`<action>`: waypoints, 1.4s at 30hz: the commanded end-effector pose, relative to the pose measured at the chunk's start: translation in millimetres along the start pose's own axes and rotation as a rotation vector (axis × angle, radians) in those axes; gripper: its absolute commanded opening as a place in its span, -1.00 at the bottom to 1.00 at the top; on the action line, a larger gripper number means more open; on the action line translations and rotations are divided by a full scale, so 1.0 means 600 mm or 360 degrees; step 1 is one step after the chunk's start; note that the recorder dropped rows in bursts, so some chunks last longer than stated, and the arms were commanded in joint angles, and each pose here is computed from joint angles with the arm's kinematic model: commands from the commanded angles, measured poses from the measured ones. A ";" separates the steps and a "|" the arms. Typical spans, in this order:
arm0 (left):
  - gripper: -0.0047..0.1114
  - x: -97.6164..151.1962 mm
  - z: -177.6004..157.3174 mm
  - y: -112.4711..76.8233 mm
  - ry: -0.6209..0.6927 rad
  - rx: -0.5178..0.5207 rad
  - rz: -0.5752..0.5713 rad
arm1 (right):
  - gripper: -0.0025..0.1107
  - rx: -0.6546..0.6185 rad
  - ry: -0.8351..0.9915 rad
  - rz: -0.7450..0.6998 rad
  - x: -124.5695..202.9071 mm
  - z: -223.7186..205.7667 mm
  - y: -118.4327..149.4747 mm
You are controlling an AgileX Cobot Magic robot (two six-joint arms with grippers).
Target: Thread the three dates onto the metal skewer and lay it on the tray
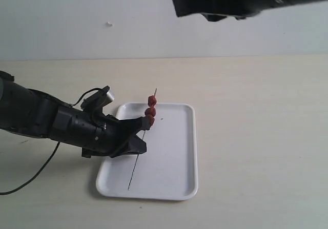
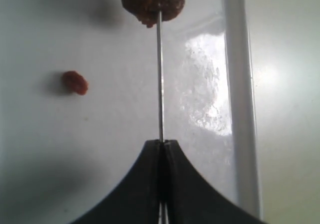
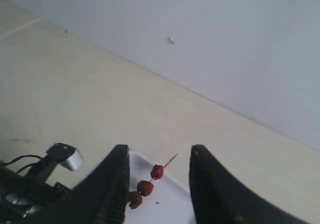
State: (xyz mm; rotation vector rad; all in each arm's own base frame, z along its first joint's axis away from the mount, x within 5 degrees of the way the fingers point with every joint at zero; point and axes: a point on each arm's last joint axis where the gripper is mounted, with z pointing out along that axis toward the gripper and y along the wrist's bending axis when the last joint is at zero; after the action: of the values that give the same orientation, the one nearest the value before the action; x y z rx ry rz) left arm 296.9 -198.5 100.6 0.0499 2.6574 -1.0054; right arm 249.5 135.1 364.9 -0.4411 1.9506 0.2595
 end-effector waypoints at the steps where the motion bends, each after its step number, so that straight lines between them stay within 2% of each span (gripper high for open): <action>1: -0.92 0.001 0.002 -0.005 0.0012 0.0018 0.0015 | -0.27 -0.0084 -0.0175 0.0043 0.064 -0.062 0.001; 6: -0.87 0.006 0.001 -0.010 0.0072 0.0065 0.0014 | -0.27 -0.0105 -0.0240 0.0046 0.133 -0.123 -0.005; 8: -0.75 0.008 0.001 -0.011 0.0094 0.0071 -0.0019 | -0.27 -0.0106 -0.0249 0.0047 0.155 -0.138 -0.006; 11: -0.47 0.009 0.001 -0.010 0.0102 0.0069 -0.0033 | -0.27 -0.0109 -0.0307 0.0050 0.179 -0.166 -0.010; 16: -0.13 0.010 0.001 -0.012 0.0112 0.0081 -0.0053 | -0.27 -0.0140 -0.0442 0.0133 0.195 -0.202 -0.012; 21: -0.11 0.001 -0.014 -0.020 0.0069 0.0104 -0.0038 | -0.27 -0.0162 -0.0501 0.0150 0.226 -0.212 -0.012; 24: -0.11 -0.009 -0.038 -0.031 0.0032 0.0114 0.0063 | -0.31 -0.0186 -0.0554 0.0145 0.256 -0.213 -0.010; 27: -0.17 -0.016 -0.071 -0.048 -0.0005 0.0127 0.0206 | -0.36 -0.0213 -0.0642 0.0136 0.283 -0.218 -0.009; 29: -0.36 -0.015 -0.097 -0.061 -0.0050 0.0136 0.0288 | -0.40 -0.0225 -0.0711 0.0100 0.299 -0.222 -0.008; 30: -0.52 -0.014 -0.111 -0.066 -0.0093 0.0119 0.0348 | -0.42 -0.0225 -0.0756 0.0060 0.306 -0.225 -0.008; 32: -0.86 -0.010 -0.140 -0.069 -0.0206 0.0039 0.0453 | -0.48 -0.0225 -0.0829 0.0010 0.317 -0.230 -0.008; 33: -0.91 -0.007 -0.156 -0.068 -0.0273 -0.0015 0.0499 | -0.53 -0.0224 -0.0852 -0.0001 0.324 -0.233 -0.008; 39: -0.92 0.037 -0.269 -0.050 -0.0721 -0.0365 0.0558 | -0.91 -0.0217 -0.0932 -0.0020 0.354 -0.241 -0.009; 42: -0.92 0.071 -0.325 -0.045 -0.0928 -0.0438 0.0593 | -0.96 -0.0219 -0.0981 -0.0019 0.362 -0.244 -0.010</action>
State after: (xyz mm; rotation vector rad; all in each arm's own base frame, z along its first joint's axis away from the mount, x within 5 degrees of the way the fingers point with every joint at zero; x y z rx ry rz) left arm 221.3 -113.7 233.9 0.1968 2.1988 -0.5213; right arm 54.2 35.3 228.9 -0.3989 1.3706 0.4633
